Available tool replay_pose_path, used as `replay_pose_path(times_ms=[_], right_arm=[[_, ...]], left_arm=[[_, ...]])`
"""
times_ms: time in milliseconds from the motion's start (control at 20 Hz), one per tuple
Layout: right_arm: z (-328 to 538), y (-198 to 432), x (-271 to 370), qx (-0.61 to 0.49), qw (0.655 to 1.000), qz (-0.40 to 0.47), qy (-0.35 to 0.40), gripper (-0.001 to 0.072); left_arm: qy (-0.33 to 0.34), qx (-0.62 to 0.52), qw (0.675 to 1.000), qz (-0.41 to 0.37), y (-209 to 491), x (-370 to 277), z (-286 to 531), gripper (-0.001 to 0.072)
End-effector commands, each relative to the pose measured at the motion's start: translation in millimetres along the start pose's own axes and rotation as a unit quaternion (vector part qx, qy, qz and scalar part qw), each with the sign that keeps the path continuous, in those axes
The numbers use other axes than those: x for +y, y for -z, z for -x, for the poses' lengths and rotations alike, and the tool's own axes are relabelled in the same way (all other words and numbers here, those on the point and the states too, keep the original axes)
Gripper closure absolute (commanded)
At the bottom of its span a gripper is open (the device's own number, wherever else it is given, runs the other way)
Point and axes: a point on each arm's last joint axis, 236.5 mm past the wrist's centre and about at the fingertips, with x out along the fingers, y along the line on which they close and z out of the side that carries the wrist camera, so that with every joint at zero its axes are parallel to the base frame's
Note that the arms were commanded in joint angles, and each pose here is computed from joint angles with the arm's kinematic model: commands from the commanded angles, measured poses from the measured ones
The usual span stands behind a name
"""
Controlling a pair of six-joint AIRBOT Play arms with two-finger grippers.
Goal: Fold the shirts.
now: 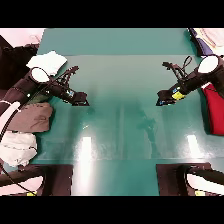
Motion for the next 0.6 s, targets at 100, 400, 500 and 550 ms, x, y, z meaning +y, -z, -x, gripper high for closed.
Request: replay_pose_path(times_ms=[100, 400, 500, 550], right_arm=[[0, 1, 1, 0.003, 1.0, 0.0, -0.001, 0.0693], [0, 2, 1, 0.003, 1.0, 0.0, -0.001, 0.0692], [0, 2, 1, 0.003, 1.0, 0.0, -0.001, 0.0692], [0, 2, 1, 0.003, 1.0, 0.0, -0.001, 0.0692]], left_arm=[[0.0, -0.001, 1.0, 0.0, 0, 0, 1, 0.0683], [0.0, -0.001, 1.0, 0.0, -1, 0, 1, 0.0683], [0.003, -0.015, 1.0, 0.005, -7, -1, 1, 0.0683], [0.011, -0.025, 1.0, 0.01, -12, -5, 1, 0.0683]])
